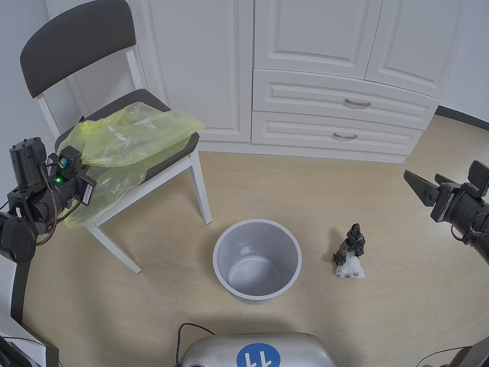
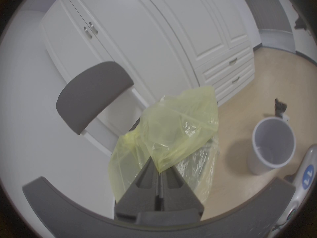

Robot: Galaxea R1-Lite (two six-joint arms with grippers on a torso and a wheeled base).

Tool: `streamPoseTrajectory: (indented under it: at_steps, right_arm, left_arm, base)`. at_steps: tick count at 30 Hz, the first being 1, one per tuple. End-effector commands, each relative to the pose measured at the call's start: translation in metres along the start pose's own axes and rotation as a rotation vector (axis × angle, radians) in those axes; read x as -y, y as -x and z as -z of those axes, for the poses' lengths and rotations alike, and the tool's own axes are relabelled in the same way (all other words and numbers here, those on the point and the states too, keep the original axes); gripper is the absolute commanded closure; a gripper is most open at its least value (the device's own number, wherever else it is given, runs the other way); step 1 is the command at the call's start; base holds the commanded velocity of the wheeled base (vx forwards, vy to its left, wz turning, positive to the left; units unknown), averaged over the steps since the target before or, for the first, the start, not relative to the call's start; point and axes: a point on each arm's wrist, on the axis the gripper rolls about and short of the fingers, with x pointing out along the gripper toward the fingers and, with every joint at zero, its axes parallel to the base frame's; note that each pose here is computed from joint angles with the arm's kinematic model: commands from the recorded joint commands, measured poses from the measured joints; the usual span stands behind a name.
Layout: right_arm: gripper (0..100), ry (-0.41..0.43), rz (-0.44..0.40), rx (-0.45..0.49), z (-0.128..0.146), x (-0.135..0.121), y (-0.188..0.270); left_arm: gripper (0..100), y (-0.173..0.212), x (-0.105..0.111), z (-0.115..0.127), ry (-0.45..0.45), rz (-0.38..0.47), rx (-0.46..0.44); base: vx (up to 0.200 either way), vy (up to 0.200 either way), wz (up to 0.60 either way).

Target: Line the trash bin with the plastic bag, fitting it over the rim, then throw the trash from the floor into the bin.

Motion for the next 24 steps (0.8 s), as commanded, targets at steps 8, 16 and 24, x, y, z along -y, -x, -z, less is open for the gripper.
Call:
streamPoseTrajectory:
  at_steps: [8, 16, 24]
  right_arm:
    - [0, 0.013, -0.108, -0.059, 0.034, -0.025, -0.016]
    - [0, 0.048, -0.177, -0.154, 0.070, -0.052, -0.019]
    - [0, -0.021, -0.280, -0.223, 0.098, -0.076, -0.010]
  left_arm:
    - [100, 0.056, 0.052, -0.087, 0.244, 0.266, 0.310]
    - [100, 0.070, 0.079, -0.124, 0.445, 0.366, 0.370]
    - [100, 0.075, 0.092, -0.150, 0.653, 0.398, 0.396]
  base:
    - [0.000, 0.000, 0.00]
    - [0.000, 0.000, 0.00]
    - [0.000, 0.000, 0.00]
